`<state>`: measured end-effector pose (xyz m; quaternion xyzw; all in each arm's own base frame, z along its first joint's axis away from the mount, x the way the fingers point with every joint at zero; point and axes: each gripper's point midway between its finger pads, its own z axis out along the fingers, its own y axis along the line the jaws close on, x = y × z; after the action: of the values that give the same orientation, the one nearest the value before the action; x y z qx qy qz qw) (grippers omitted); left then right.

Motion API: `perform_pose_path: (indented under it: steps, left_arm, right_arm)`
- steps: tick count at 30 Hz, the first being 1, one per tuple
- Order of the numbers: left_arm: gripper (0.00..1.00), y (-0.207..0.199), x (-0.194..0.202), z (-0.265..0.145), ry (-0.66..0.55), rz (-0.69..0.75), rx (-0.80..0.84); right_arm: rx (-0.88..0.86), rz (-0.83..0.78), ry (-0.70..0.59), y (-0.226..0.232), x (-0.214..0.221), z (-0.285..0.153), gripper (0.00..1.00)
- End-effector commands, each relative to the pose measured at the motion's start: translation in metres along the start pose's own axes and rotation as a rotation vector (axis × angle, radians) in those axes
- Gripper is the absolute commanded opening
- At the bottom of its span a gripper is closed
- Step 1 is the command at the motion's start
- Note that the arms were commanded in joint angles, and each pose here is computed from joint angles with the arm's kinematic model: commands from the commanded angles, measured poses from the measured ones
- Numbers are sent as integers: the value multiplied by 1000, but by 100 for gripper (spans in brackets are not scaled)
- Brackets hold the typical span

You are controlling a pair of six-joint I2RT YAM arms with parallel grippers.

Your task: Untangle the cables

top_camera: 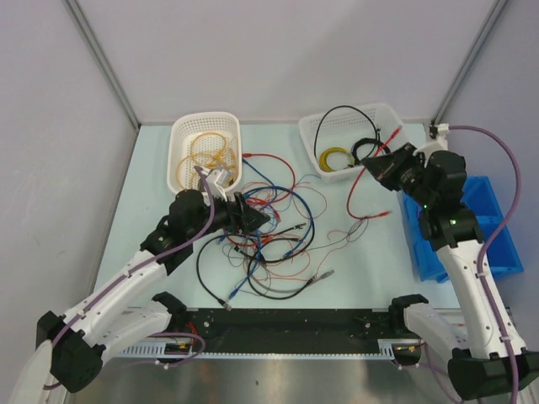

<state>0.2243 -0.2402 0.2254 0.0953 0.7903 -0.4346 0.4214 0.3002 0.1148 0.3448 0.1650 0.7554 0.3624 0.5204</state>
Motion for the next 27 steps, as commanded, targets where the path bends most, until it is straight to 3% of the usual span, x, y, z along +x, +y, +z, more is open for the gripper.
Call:
perform_pose_path:
  steps: [1, 5, 6, 7, 14, 22, 27]
  left_arm:
    - [82, -30, -3, 1, -28, -26, 175]
    - [89, -49, -1, -1, -32, -67, 296]
    - [98, -53, -3, -2, -52, -56, 330]
    - [100, -56, -4, -4, -65, -54, 347]
    - [100, -59, 3, -8, -168, 28, 420]
    - [100, -54, 11, 7, -153, -17, 394]
    - [100, -67, 5, 15, -223, 36, 447]
  right_arm:
    - [-355, 67, 81, 97, 10, -9, 0]
    - [-587, 183, 92, 158, 1, -22, 0]
    - [-624, 195, 110, 169, 3, -25, 0]
    - [-652, 202, 108, 179, -1, -26, 0]
    - [-804, 205, 121, 238, -12, -51, 0]
    - [-884, 215, 137, 269, -19, -70, 0]
    - [-938, 224, 172, 291, -12, -82, 0]
